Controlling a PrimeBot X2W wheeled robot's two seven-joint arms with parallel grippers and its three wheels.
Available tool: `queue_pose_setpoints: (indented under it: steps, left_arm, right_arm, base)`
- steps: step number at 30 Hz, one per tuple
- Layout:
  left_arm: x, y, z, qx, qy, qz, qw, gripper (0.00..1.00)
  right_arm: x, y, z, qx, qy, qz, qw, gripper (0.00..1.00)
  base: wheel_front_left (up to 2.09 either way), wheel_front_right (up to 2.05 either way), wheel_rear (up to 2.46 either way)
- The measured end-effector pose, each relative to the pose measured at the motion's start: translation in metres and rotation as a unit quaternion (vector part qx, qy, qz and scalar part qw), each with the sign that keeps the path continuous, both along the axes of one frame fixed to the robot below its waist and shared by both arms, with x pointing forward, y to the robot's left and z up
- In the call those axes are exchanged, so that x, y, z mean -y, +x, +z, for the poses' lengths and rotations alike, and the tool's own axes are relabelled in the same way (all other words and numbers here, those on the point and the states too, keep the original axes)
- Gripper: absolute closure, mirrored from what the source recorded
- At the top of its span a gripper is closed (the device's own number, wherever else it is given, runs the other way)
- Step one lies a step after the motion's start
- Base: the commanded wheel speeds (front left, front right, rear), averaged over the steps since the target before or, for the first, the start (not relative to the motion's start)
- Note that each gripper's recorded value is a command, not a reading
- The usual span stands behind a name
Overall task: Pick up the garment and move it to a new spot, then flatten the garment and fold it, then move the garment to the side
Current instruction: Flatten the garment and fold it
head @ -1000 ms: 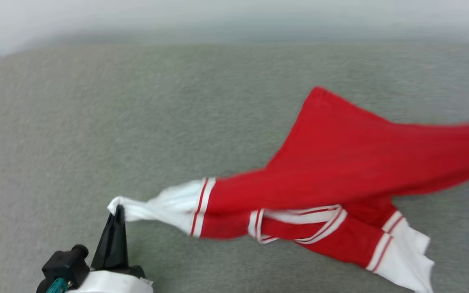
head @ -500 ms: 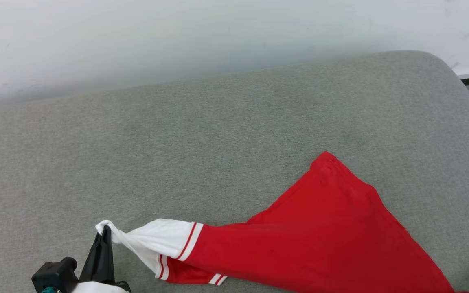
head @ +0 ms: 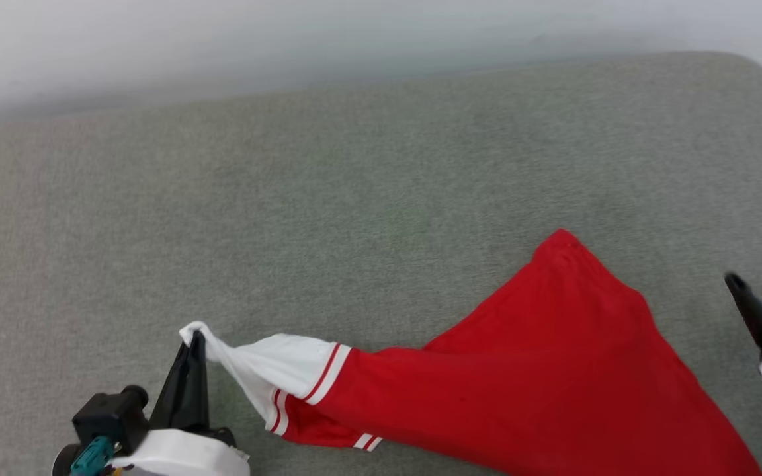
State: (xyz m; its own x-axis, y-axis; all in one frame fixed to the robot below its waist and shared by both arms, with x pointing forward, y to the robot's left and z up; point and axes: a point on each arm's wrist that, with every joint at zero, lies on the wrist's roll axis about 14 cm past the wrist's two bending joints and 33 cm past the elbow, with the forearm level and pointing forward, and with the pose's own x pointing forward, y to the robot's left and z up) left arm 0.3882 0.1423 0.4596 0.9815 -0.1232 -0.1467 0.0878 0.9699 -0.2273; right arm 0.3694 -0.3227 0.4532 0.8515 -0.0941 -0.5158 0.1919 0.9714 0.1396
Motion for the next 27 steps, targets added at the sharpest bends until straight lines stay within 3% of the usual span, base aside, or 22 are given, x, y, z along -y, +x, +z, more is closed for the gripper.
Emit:
queue_pose_setpoints:
  steps: [3, 6, 12, 24, 25, 27]
  left_arm:
    - [0.002, 0.004, 0.000, 0.001, -0.003, -0.001, 1.000, 1.00]
    - [0.005, 0.009, 0.000, 0.003, -0.008, -0.001, 1.000, 1.00]
    - [0.012, 0.016, -0.003, 0.005, -0.023, -0.001, 1.000, 1.00]
    - [0.000, 0.023, -0.024, -0.007, -0.030, 0.025, 0.999, 1.00]
    - [-0.001, 0.022, -0.026, -0.010, -0.031, 0.028, 0.999, 1.00]
    - [-0.002, 0.022, -0.029, -0.012, -0.030, 0.030, 0.999, 1.00]
  right_arm:
    - [-0.023, 0.031, 0.005, -0.007, 0.003, 0.042, 0.999, 0.00]
    - [-0.051, 0.050, -0.006, -0.058, 0.015, 0.091, 0.994, 0.00]
    - [-0.088, 0.073, -0.035, -0.181, 0.009, 0.161, 0.970, 0.00]
    - [-0.114, 0.088, -0.094, -0.316, 0.003, 0.203, 0.927, 0.00]
    - [-0.114, 0.087, -0.096, -0.322, 0.004, 0.205, 0.924, 0.38]
    - [-0.116, 0.086, -0.096, -0.326, 0.004, 0.207, 0.922, 1.00]
  base:
    - [0.00, 0.00, 0.00]
    - [0.00, 0.00, 0.00]
    - [0.00, 0.00, 0.00]
    - [0.00, 0.00, 0.00]
    - [0.00, 0.00, 0.00]
    - [0.00, 0.00, 0.00]
